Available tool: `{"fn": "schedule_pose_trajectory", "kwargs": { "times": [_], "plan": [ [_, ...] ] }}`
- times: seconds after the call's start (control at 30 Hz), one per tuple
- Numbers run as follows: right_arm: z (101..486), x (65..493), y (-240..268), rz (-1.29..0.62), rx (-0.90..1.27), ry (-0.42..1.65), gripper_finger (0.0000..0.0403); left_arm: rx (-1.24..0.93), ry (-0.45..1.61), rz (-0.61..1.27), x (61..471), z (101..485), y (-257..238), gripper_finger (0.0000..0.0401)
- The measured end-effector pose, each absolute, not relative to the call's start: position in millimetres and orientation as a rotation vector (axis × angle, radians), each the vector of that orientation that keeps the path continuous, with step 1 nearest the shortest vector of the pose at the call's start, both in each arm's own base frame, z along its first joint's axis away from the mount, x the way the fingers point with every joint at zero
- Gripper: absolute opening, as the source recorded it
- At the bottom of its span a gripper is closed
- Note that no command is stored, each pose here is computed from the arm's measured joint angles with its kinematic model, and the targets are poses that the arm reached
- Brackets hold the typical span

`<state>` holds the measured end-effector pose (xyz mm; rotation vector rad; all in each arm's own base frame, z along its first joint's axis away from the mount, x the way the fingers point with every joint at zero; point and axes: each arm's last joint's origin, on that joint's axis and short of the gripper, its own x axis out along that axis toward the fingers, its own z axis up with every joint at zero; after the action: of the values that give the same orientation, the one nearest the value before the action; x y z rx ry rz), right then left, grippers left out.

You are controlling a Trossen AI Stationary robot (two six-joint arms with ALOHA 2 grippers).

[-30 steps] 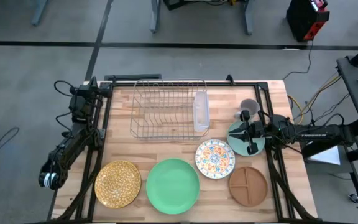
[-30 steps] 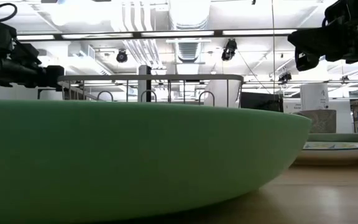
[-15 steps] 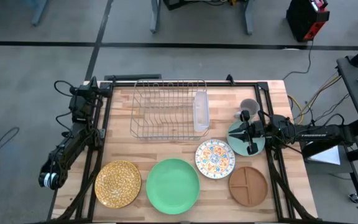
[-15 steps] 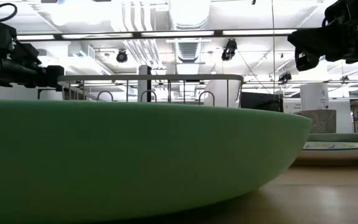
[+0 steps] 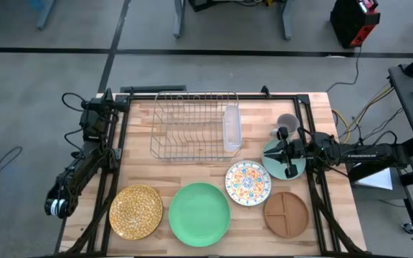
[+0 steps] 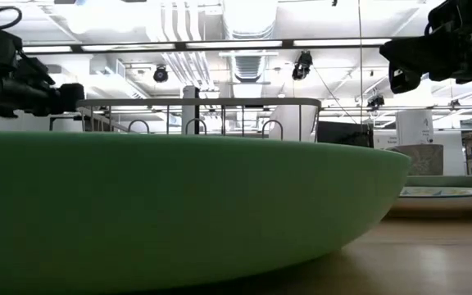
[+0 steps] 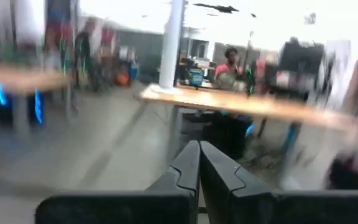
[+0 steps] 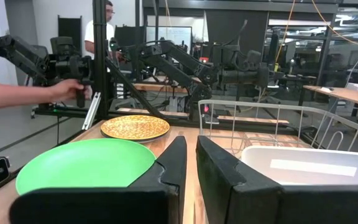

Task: Sort dishes
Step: Put the green plate in the dish rack

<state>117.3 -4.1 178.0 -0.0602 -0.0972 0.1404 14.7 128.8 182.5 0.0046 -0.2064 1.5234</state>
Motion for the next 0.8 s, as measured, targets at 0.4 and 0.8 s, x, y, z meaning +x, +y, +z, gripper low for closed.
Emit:
{"fn": "schedule_pose_trajectory", "kwargs": {
  "times": [0.4,0.8],
  "plan": [
    [179.0,117.2,-4.1,0.137,-0.116,-0.112,0.0039,-0.165,-0.626,1.559,9.2,196.6,118.2,0.0000],
    [179.1,117.4,-5.7,0.081,-0.094,-0.109,0.0031,-0.037,-0.632,1.180,16.6,251.1,98.3,0.0000]
  ]
}}
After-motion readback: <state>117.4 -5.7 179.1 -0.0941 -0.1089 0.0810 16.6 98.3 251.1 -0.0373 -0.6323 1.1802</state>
